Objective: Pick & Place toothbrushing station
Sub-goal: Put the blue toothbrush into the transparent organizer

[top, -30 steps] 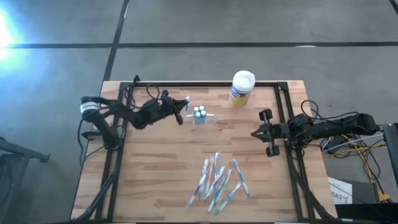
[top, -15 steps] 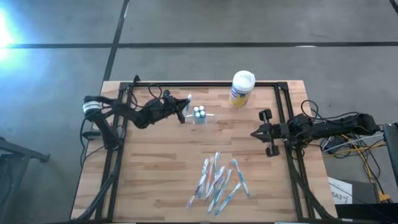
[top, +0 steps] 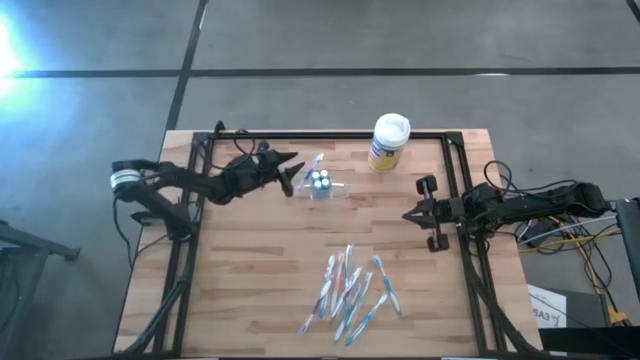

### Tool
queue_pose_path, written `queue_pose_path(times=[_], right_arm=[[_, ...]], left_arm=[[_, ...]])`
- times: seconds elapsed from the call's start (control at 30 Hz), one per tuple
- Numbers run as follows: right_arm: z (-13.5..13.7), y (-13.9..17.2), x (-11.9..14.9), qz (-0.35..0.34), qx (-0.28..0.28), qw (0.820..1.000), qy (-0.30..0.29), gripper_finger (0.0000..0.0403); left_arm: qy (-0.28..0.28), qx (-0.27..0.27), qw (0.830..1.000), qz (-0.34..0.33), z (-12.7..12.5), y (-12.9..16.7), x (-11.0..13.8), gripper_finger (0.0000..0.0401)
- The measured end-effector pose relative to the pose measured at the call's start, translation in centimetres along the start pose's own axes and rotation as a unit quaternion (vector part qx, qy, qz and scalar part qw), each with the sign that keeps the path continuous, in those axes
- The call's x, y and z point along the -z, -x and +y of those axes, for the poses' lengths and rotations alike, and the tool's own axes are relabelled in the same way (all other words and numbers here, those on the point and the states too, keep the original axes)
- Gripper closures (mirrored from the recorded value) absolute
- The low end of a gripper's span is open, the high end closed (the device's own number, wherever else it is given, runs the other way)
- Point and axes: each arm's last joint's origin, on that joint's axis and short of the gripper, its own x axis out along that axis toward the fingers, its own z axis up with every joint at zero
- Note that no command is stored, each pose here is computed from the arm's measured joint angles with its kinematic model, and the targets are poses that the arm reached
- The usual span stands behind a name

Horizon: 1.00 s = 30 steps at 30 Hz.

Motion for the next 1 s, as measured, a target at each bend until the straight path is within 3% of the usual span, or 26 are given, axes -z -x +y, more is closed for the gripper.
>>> queue_pose_path(times=[0.23,0.4,0.6,0.83,0.93,1.0], right_arm=[[0.0,0.0,0.2,0.009,-0.001,1.0,-0.001,0.0394],[0.0,0.0,0.2,0.012,-0.001,1.0,-0.001,0.0394],[0.1,0.0,0.4,0.019,-0.002,1.0,-0.002,0.0394],[0.1,0.0,0.6,0.033,0.001,0.999,0.016,0.0394],[-0.1,0.0,0.7,0.039,0.028,0.999,0.02,0.0394],[-0.2,0.1,0.9,0.055,0.048,0.997,0.029,0.0394]], left_arm=[[0.028,0.049,0.998,0.017,-1.7,2.5,-2.7,0.0192],[0.039,0.128,0.991,0.017,-4.9,5.0,-4.2,0.0206],[0.077,0.221,0.969,0.081,-9.1,7.3,-3.9,0.023],[0.075,0.251,0.954,0.143,-11.6,8.0,-2.2,0.0317],[0.082,0.252,0.95,0.164,-12.0,7.6,-1.4,0.0376],[0.078,0.254,0.946,0.184,-12.4,7.1,-1.1,0.0392]])
